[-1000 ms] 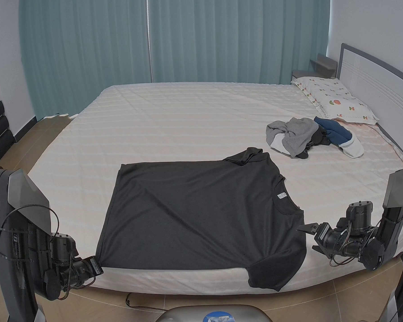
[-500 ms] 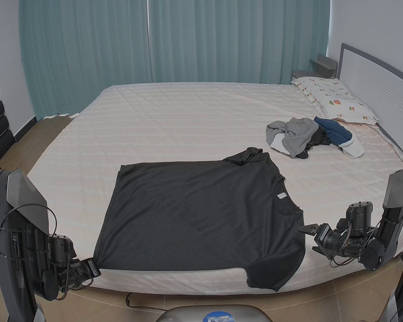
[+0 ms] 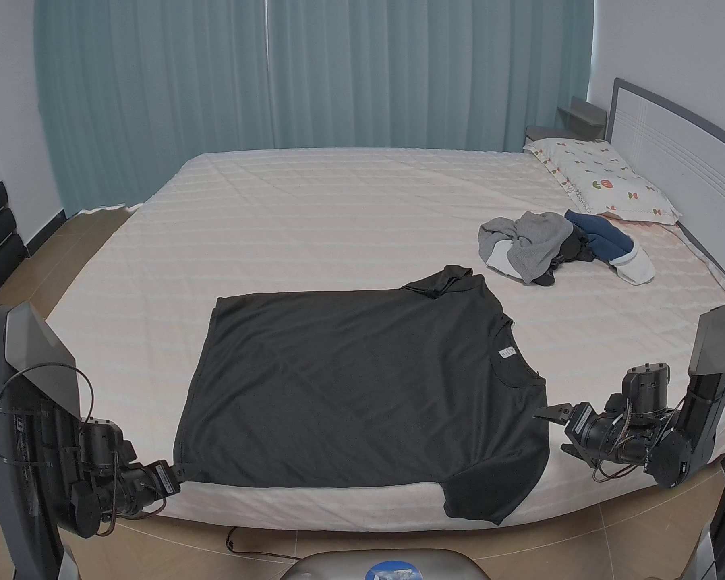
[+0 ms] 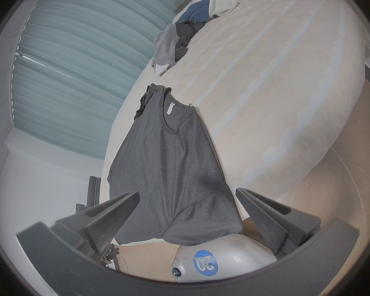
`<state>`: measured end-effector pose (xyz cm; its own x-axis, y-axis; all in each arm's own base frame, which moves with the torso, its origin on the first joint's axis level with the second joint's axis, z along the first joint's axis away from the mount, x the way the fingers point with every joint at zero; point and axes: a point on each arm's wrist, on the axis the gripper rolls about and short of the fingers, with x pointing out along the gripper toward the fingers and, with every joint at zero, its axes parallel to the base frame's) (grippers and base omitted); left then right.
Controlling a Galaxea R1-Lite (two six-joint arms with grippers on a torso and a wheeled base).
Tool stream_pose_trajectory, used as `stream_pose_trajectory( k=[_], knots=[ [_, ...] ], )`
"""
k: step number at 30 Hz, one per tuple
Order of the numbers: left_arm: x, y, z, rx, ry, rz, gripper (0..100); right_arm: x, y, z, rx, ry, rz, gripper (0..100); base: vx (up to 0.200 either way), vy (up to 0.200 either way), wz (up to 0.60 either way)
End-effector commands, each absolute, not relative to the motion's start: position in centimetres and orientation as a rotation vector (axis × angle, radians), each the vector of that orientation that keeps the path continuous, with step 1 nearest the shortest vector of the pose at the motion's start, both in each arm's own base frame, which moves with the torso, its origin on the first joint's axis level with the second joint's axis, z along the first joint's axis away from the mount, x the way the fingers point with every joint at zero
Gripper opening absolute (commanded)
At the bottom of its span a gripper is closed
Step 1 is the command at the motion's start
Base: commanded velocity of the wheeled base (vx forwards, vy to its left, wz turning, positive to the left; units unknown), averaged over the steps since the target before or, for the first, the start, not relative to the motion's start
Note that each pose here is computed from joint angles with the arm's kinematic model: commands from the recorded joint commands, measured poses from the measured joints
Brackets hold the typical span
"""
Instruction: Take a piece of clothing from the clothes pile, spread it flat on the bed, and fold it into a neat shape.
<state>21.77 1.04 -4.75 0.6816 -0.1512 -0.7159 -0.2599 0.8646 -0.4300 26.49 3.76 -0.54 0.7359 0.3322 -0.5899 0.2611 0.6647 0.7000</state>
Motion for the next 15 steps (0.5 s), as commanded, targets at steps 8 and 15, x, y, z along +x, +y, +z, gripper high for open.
stream_pose_trajectory(
  k=[8,15],
  knots=[
    [23.7,3.7,-3.3,-0.513,0.685,-0.166,100,26.5,4.0,-0.7,0.865,0.78,0.058,100,0.0,0.0,0.0],
    [25.3,4.0,-3.8,-0.463,0.647,-0.308,100,26.5,4.1,-0.9,0.865,0.79,0.062,100,0.0,0.0,0.0]
  ],
)
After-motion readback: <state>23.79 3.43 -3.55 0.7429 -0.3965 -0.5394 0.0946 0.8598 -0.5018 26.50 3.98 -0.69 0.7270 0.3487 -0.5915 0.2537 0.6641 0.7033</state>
